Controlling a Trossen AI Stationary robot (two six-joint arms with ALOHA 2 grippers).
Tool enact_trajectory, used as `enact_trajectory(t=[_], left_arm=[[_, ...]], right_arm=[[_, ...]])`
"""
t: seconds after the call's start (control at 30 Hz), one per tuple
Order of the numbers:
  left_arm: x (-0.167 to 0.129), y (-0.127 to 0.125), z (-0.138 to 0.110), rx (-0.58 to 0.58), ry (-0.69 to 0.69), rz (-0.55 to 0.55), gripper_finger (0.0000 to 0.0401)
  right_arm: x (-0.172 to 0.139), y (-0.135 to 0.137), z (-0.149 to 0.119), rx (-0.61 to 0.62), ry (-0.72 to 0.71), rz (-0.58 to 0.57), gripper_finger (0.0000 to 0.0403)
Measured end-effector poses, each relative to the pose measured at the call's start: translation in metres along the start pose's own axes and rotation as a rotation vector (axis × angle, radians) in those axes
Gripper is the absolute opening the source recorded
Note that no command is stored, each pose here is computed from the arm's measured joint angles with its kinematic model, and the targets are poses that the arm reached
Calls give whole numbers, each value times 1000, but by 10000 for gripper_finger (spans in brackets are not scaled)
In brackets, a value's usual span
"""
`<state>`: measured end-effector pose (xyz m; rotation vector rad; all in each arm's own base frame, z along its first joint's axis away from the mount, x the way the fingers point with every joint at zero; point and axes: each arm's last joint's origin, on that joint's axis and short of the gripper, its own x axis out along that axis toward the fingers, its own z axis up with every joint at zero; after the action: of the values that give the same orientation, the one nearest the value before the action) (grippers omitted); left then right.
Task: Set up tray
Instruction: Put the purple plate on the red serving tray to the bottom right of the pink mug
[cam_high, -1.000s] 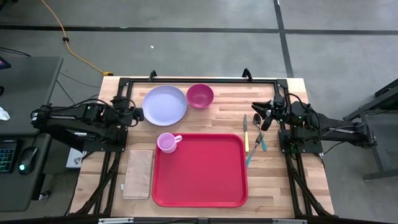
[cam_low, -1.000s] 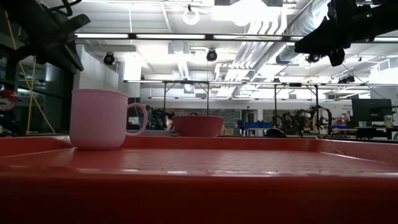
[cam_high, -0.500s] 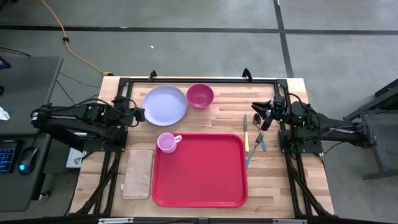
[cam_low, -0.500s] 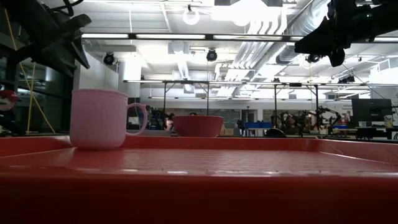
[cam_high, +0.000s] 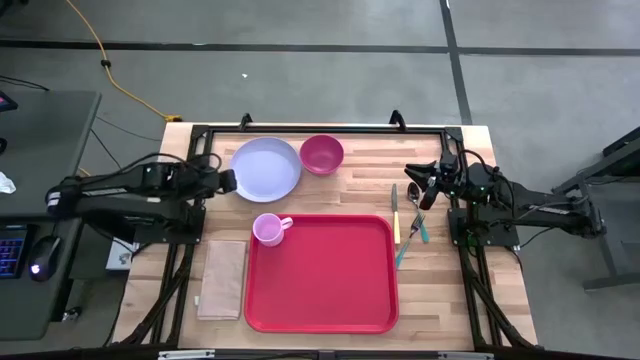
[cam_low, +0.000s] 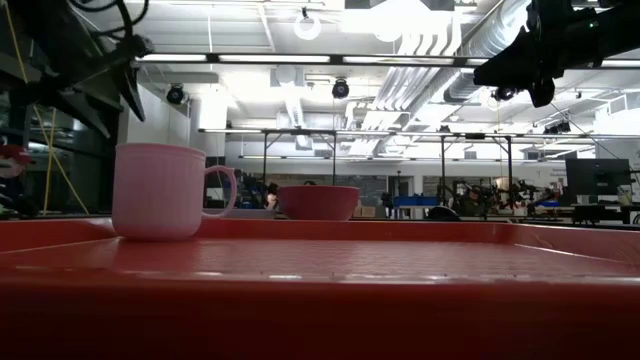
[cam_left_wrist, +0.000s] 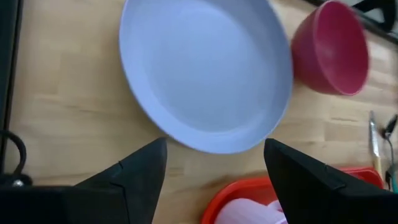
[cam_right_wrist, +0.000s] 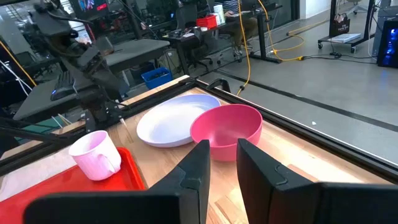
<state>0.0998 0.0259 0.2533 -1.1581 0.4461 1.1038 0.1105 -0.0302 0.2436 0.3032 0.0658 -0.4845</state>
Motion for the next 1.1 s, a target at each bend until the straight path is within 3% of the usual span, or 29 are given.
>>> enact_trajectory(t=[0.33,0.67,1.1], left_arm=[[27,-3,16,-137,79,170,301],[56,-4,42,-235,121,229,298],[93,7,58,-235,241,404,299]], right_arm=[[0,0,0,0,2,7,57],[0,0,0,0,3,8,57],[0,0,0,2,-1,7,57]])
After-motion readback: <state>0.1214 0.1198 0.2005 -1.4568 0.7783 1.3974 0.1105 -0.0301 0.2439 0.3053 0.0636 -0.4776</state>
